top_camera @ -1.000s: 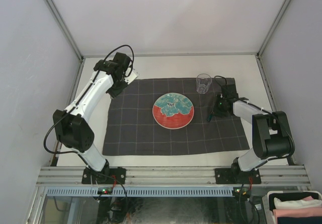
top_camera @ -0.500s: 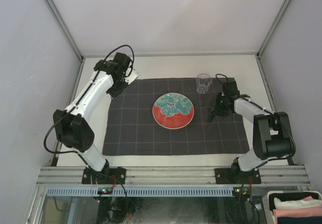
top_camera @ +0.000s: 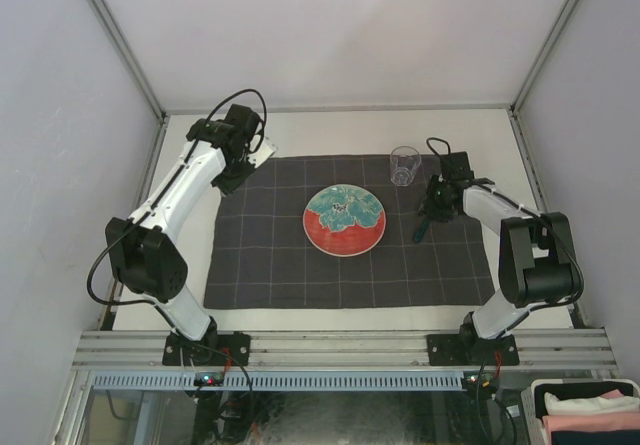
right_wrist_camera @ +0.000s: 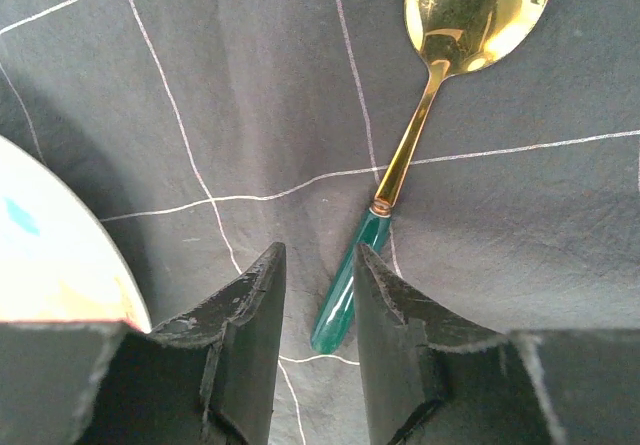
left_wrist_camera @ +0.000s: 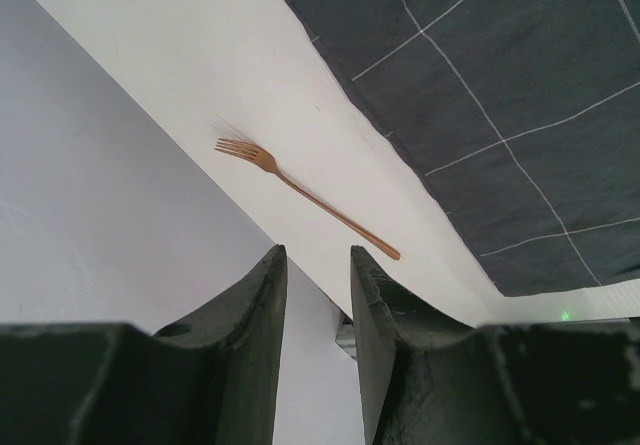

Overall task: Set the dinner table for one person
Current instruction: Adjust the spoon with the napkin.

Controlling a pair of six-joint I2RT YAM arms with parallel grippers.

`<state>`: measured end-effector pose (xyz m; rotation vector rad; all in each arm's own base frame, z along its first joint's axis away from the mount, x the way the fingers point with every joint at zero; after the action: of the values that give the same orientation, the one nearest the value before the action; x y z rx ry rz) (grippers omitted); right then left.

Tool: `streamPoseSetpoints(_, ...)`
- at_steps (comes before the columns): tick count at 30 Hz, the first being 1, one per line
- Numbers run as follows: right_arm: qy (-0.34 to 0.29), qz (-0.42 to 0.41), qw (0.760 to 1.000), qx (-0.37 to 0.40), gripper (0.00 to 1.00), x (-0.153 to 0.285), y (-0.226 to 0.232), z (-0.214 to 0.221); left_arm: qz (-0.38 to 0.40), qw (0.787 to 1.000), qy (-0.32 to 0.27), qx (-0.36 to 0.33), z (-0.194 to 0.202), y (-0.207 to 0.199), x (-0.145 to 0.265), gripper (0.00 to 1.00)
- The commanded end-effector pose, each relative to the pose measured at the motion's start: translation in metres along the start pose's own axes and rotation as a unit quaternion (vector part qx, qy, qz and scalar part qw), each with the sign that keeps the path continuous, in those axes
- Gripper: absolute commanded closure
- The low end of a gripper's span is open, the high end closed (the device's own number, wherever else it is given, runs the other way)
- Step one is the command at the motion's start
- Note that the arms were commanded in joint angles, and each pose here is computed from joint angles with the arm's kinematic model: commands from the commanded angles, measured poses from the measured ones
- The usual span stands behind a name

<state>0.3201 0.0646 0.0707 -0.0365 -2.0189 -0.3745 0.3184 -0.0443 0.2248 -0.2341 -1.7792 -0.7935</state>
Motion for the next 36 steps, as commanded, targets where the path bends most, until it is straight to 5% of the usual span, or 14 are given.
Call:
streamPoseSetpoints(1, -0.023, -0.004, 1.000, 0.015, 0.67, 0.002, 0.002, -0.014, 0.000, 1.000, -0.007, 0.011, 0.000, 0.002, 0.003, 0.64)
streamPoseSetpoints(24, -0.017, 0.009, 1.000, 0.022, 0.68, -0.003, -0.011, 0.001, 0.007, 1.000, -0.003, 0.011, -0.006, 0.001, 0.000, 0.65)
streamPoseSetpoints(36, -0.012, 0.003, 1.000, 0.029, 0.79, -0.008, -0.011, 0.002, 0.008, 1.000, 0.003, 0.011, -0.003, -0.001, -0.002, 0.65)
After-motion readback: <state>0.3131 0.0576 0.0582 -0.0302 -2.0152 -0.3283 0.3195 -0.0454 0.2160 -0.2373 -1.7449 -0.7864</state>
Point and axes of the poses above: each gripper's point midway between its finger pads, its own x axis back along the fingers, its own y axis along the line the jaws close on, z = x × y, the point moved 4 cm from there along x, back along the fingers, and after that the axes turned 6 degrees about x, right-handed, at the moved point
